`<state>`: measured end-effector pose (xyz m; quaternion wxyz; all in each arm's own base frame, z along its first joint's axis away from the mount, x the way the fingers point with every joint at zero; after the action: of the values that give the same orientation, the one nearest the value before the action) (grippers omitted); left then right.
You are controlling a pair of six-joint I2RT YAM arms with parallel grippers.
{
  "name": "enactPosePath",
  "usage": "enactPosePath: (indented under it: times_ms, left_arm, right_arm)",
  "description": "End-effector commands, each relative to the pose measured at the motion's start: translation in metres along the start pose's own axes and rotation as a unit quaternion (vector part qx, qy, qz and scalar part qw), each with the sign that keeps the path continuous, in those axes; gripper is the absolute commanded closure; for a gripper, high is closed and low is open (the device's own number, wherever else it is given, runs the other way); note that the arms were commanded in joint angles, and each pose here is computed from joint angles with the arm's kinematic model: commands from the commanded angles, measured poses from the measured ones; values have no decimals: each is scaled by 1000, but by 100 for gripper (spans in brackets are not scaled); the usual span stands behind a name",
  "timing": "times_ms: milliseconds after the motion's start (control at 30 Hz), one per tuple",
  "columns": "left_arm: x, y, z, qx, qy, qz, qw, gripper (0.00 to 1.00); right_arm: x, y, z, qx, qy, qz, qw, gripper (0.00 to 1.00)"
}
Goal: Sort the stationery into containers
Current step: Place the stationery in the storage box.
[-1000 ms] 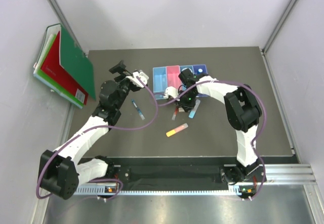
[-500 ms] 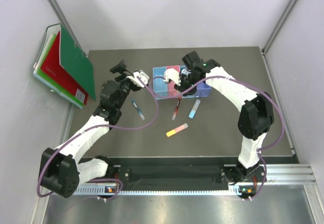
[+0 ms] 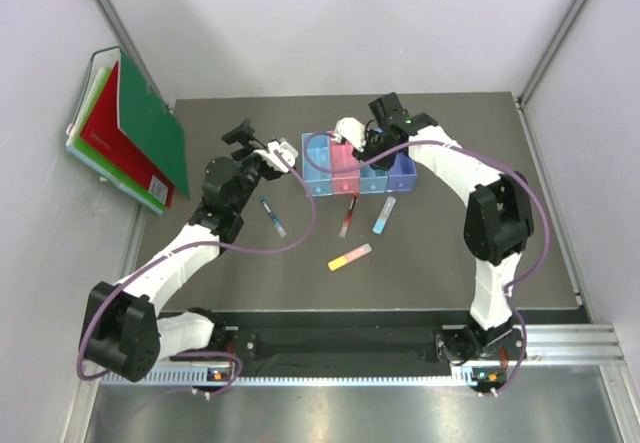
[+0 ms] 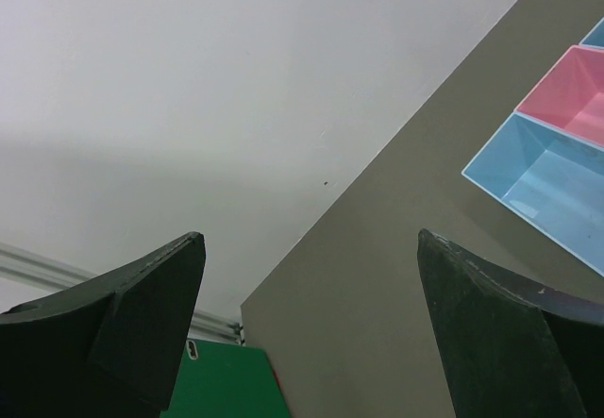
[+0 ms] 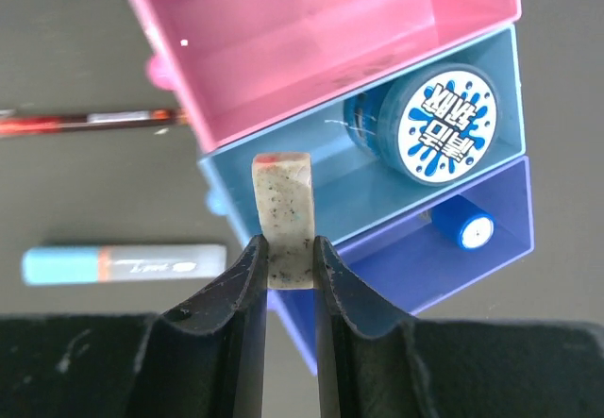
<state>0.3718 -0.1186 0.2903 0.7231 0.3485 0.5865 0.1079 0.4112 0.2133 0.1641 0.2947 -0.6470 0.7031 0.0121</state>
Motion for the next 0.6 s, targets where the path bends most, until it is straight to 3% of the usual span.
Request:
enactPosePath:
  times_ms: [0, 300, 433, 467, 567]
  left_arm:
    - [-20, 15, 6, -24, -40, -6, 999, 1]
    - [-18, 15, 9, -25, -35, -10, 999, 1]
    - [-17, 14, 10, -23, -34, -9, 999, 1]
    - [-17, 14, 11, -23, -33, -9, 999, 1]
    - [-15, 12, 12, -21, -31, -10, 999, 1]
  right_arm:
    - [-6, -32, 16, 48, -14, 10, 999, 98]
    - [7, -49, 43, 55, -9, 29, 998, 96]
    - [11, -50, 44, 56, -4, 29, 998, 89]
    - [12, -51, 43, 57, -2, 32, 998, 81]
    - [15, -52, 37, 59, -1, 41, 997, 75]
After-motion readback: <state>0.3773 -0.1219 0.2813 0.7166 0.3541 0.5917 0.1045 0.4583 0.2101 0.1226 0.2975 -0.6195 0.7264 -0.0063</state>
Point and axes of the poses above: each gripper's point midway between its finger pads, its own z axis out along the fingers, its own y axis along the line the jaws close on, x = y × z, the point moved 3 cm from there along -z, back along the fingers, and after that the axes turned 7 degrees about -z, right-handed, at the moved point
